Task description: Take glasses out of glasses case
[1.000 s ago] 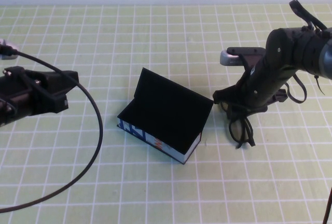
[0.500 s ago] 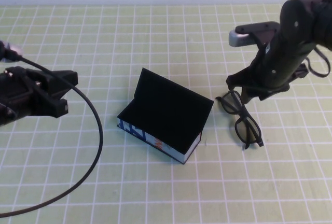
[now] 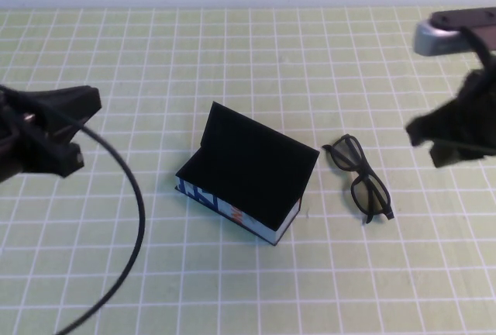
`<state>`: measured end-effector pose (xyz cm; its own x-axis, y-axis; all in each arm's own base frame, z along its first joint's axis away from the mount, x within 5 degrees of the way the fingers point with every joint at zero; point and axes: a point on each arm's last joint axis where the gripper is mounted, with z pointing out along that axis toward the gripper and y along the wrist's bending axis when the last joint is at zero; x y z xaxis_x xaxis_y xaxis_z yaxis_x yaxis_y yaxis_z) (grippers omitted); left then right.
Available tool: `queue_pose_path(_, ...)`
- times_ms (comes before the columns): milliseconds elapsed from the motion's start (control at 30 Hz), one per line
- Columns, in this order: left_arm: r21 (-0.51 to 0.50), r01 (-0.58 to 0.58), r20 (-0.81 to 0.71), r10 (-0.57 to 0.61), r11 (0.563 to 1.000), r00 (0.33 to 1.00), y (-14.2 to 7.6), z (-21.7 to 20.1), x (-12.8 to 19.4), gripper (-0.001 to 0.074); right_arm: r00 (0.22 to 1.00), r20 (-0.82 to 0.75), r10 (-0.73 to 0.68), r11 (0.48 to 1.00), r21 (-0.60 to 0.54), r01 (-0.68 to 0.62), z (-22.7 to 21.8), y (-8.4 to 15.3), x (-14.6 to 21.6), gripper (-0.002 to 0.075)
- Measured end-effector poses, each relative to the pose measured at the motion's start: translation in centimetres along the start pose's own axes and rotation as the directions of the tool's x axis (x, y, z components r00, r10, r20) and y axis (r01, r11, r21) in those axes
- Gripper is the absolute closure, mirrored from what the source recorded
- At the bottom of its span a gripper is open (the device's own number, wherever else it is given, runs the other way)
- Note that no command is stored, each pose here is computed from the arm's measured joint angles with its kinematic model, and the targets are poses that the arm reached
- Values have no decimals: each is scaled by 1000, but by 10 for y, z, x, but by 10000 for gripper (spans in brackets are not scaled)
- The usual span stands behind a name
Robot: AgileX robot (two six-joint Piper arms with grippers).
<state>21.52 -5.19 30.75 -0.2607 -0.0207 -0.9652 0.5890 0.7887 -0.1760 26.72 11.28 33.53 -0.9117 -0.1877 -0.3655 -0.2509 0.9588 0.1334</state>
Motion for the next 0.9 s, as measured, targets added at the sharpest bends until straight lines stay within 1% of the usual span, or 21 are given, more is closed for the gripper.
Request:
queue_pose_path(133, -33, -39, 56, 41, 999, 998, -20, -28, 4, 739, 997, 70, 8, 999, -36, -6, -30, -3, 48, 741)
queue_pose_path(333, -85, -73, 137, 85, 994, 987, -46, -66, 24, 739, 994, 109, -7, 999, -49, 13, -44, -12, 117, 741)
queue_pose_path(400, -104, -81, 162, 97, 991, 982, -53, -77, 33, 739, 987, 162, -12, 998, -58, 22, -51, -15, 137, 742)
queue_pose_path(500, -161, -106, 218, 140, 981, 966, -62, -95, 45, 739, 965, 263, -13, 997, -71, 33, -62, -19, 163, 742)
queue_pose_path(600, -263, -101, 271, 174, 959, 947, -64, -111, 58, 739, 930, 368, -10, 995, -90, 46, -74, -20, 184, 742)
queue_pose_path(700, -365, -71, 322, 197, 928, 926, -63, -125, 72, 739, 904, 428, -4, 993, -109, 55, -80, -21, 198, 742)
queue_pose_path(800, -437, -33, 354, 206, 899, 912, -59, -133, 88, 739, 882, 471, -5, 991, -118, 68, -80, -23, 209, 742)
queue_pose_path(900, -474, -8, 360, 202, 881, 911, -55, -135, 108, 739, 827, 563, 2, 989, -126, 84, -80, -24, 214, 742)
